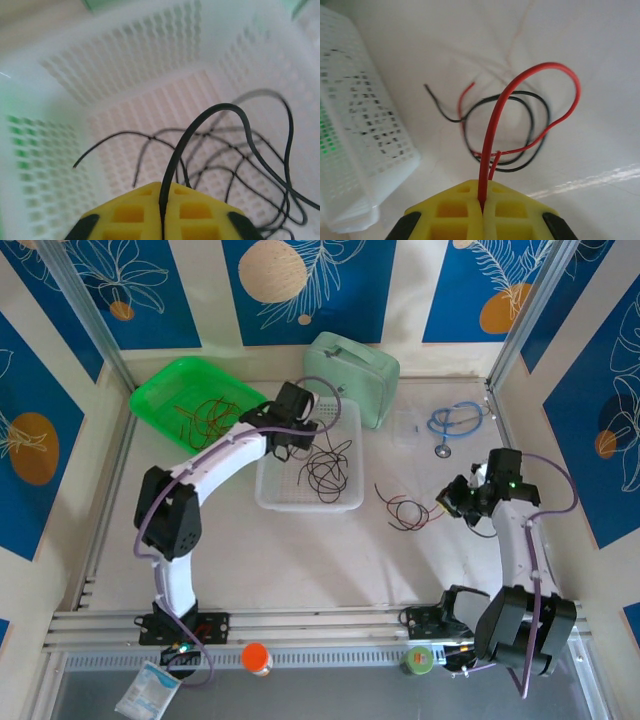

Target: Untangle the cables

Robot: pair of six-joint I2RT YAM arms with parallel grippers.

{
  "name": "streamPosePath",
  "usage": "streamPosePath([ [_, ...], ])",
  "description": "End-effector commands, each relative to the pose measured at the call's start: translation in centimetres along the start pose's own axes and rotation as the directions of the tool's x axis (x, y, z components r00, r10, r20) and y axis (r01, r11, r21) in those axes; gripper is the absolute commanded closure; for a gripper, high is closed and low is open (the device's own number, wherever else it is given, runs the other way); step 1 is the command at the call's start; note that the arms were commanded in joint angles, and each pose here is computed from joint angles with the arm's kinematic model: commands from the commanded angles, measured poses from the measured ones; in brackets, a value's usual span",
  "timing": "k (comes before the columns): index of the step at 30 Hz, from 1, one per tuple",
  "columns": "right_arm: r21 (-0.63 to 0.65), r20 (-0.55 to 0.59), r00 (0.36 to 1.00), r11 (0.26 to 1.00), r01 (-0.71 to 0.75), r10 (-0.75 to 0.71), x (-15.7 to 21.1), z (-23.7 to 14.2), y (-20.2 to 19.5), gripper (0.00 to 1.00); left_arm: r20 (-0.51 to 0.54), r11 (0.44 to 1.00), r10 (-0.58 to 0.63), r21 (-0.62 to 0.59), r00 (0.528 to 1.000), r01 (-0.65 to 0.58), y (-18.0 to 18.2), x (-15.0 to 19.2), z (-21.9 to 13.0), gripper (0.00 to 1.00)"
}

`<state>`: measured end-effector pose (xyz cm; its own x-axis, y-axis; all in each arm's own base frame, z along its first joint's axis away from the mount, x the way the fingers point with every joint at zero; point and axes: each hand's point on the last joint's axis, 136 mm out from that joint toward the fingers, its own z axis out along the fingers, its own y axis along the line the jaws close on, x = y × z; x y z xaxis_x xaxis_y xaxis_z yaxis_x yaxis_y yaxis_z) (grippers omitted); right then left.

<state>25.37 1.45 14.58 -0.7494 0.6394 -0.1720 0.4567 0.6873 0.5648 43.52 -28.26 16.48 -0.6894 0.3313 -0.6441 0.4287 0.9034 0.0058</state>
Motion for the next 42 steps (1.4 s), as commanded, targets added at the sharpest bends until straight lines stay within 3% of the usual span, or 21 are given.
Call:
streamPosePath([
  [1, -0.096, 0.015, 0.999, 0.995, 0.041, -0.039, 0.5, -3.1, 3.6, 1.0, -0.009, 0.991, -0.085, 0.1, 0.996, 0.085, -2.0, 0.3, -1.1, 0.69],
  [3, -0.144, 0.032, 0.997, 0.987, 0.077, -0.073, 0.8, -4.7, 5.5, 1.0, -0.006, 0.991, -0.085, 0.1, 0.996, 0.086, -1.9, 0.5, -1.6, 0.51],
  [5, -0.177, 0.053, 0.993, 0.978, 0.112, -0.104, 1.1, -6.2, 7.1, 1.0, 0.001, 0.991, -0.08, 0.111, 0.997, 0.08, -2.0, 0.5, -2.4, 0.4],
  [10, -0.255, 0.111, 0.975, 0.943, 0.213, -0.19, 1.9, -9.9, 10.8, 1.0, 0.033, 0.987, -0.039, 0.159, 0.999, 0.033, -3.0, 0.1, -5.4, 0.26],
  [15, -0.326, 0.176, 0.95, 0.895, 0.302, -0.257, 2.4, -13.8, 14.1, 1.0, 0.098, 0.979, 0.056, 0.192, 0.994, -0.074, -5.1, -0.9, -9.1, 0.2],
  [20, -0.345, 0.248, 0.924, 0.864, 0.366, -0.292, 2.4, -17.2, 15.9, 1.0, 0.197, 0.943, 0.156, 0.261, 0.968, -0.205, -8.8, -1.4, -13.1, 0.19],
  [26, -0.399, 0.292, 0.908, 0.825, 0.401, -0.3, 2.6, -19.9, 18.1, 1.0, 0.375, 0.791, 0.322, 0.398, 0.869, -0.465, -16.7, 1.2, -16.4, 0.22],
  [31, -0.431, 0.298, 0.905, 0.803, 0.411, -0.303, 2.7, -21.0, 19.1, 1.0, 0.454, 0.712, 0.322, 0.462, 0.83, -0.529, -21.7, 3.2, -15.1, 0.15],
  [35, -0.447, 0.309, 0.9, 0.789, 0.421, -0.306, 3.0, -22.0, 19.6, 1.0, 0.47, 0.715, 0.342, 0.431, 0.813, -0.55, -24.2, 3.2, -11.7, 0.1],
  [42, -0.461, 0.323, 0.892, 0.771, 0.44, -0.316, 4.0, -23.5, 19.9, 1.0, 0.459, 0.702, 0.344, 0.453, 0.819, -0.549, -27.5, 2.3, -7.2, 0.11],
])
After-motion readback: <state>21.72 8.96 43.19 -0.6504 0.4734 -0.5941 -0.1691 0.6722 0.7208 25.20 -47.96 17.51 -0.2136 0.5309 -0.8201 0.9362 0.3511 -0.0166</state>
